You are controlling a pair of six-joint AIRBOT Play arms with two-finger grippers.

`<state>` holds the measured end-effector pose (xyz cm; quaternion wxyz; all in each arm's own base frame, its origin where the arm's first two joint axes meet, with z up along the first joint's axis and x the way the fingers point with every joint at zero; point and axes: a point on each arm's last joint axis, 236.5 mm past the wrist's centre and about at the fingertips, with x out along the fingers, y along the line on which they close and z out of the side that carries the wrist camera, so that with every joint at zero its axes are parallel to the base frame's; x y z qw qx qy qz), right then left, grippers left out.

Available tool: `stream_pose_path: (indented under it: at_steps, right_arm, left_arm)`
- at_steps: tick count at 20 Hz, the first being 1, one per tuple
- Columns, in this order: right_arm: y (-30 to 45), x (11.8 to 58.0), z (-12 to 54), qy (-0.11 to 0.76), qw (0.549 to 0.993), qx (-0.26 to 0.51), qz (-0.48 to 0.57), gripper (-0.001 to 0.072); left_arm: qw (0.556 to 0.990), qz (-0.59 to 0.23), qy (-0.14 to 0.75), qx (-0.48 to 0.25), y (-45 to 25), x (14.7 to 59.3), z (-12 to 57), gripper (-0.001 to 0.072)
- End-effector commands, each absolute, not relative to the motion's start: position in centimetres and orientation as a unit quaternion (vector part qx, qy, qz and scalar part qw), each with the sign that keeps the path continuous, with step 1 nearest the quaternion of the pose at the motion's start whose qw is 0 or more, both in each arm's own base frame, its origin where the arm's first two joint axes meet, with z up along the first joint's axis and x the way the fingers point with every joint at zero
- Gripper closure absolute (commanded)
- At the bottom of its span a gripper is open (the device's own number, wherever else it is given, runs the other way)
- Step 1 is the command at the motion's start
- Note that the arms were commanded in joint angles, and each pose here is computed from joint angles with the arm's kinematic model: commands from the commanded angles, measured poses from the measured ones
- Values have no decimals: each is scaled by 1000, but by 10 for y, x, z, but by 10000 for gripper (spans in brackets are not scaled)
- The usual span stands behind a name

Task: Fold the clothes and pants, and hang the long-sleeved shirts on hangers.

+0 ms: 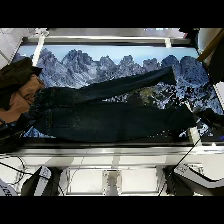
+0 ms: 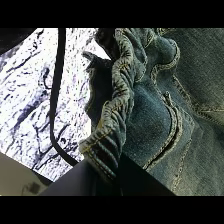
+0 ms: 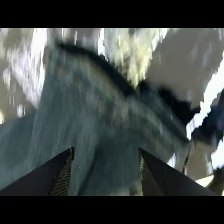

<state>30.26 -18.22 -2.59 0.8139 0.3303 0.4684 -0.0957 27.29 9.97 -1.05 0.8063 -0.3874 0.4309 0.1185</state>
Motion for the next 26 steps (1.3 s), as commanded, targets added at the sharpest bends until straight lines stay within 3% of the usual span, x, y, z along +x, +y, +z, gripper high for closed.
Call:
stream_pose_path:
  at_steps: [1, 10, 12, 15, 16, 17, 18, 22, 26]
  right_arm:
    - [-195, 337, -41, 460, 826, 311, -101, 256]
    - [-156, 343, -79, 535, 788, 304, -9, 258]
    - [-150, 332, -65, 562, 775, 287, 28, 379]
    - [-146, 323, -47, 588, 760, 270, 59, 396]
    - [-144, 321, -42, 593, 756, 269, 69, 465]
    - [-141, 320, -37, 596, 753, 270, 77, 648]
    - [-139, 318, -32, 599, 749, 270, 85, 681]
    - [-139, 320, -6, 594, 756, 256, 99, 681]
    - [-165, 348, 68, 532, 823, 185, 69, 681]
  left_arm:
    - [807, 120, 430, -388, 100, 273, -10, 661]
    - [802, 125, 429, -397, 100, 273, -10, 661]
    - [802, 125, 429, -397, 100, 273, -10, 660]
    - [802, 124, 429, -397, 100, 273, -10, 660]
    - [801, 124, 430, -398, 99, 272, -10, 660]
    - [800, 123, 431, -398, 99, 272, -10, 660]
    - [800, 122, 432, -399, 98, 272, -10, 660]
    - [796, 128, 429, -409, 99, 272, -8, 660]
    - [821, 132, 392, -394, 117, 291, 34, 660]
